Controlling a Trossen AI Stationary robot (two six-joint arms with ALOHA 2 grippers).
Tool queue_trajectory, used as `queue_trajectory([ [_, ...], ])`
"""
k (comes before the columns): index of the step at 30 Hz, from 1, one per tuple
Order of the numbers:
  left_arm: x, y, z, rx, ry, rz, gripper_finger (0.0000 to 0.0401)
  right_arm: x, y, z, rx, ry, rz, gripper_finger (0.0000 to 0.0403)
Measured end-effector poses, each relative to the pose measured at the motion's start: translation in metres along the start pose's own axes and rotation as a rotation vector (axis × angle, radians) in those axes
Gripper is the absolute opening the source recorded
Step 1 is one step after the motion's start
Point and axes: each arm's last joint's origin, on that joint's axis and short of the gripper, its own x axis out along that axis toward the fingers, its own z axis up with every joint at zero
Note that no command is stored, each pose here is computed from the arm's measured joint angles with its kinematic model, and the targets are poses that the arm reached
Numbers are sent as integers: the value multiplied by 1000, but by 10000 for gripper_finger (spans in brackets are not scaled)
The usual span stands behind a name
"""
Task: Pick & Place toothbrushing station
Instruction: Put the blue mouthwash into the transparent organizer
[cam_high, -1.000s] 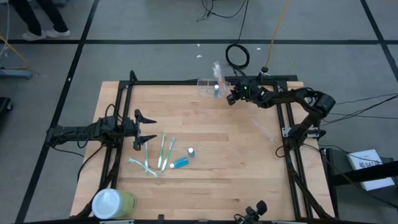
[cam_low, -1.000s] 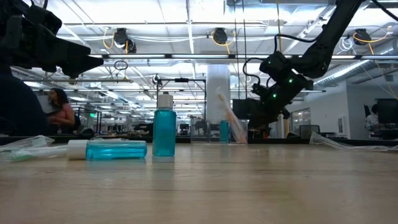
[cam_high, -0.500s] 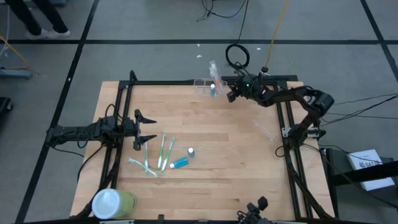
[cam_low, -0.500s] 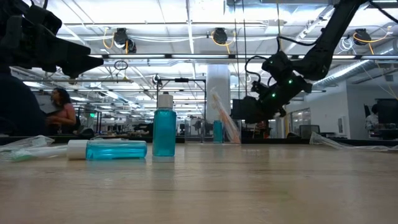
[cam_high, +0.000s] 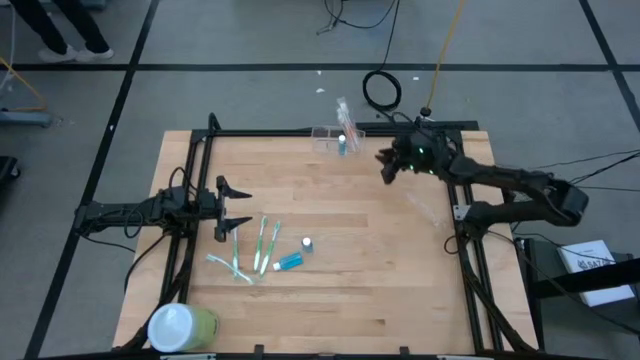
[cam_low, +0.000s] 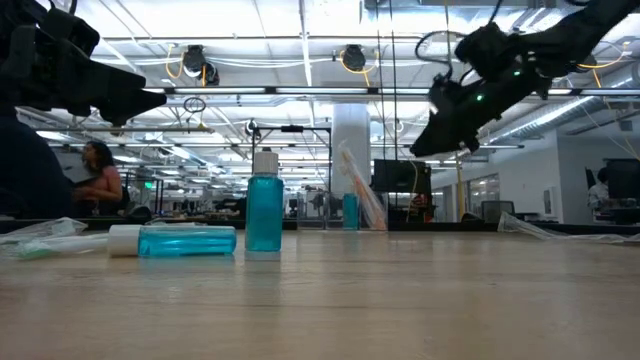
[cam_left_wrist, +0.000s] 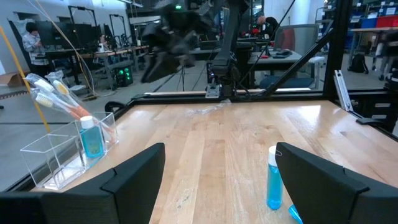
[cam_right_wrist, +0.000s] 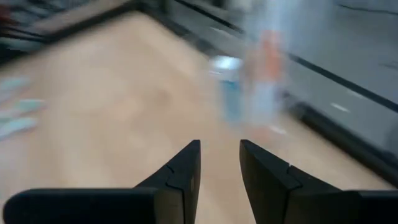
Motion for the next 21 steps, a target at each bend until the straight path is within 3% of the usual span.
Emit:
queue_trajectory([
  [8,0,0,2,-1,-21,2,310,-16,34,-26,-78,-229,416,104],
  [12,0,0,5,-3,-48,3,310,-20,49,-37,-124,-215,626,104],
  [18,-1,1,12,-253,-129,-20,310,-22,56,-48,-134,-185,684,104],
  [21,0,2,13,-304,-137,14,310,-24,54,-44,-138,-220,678,104],
])
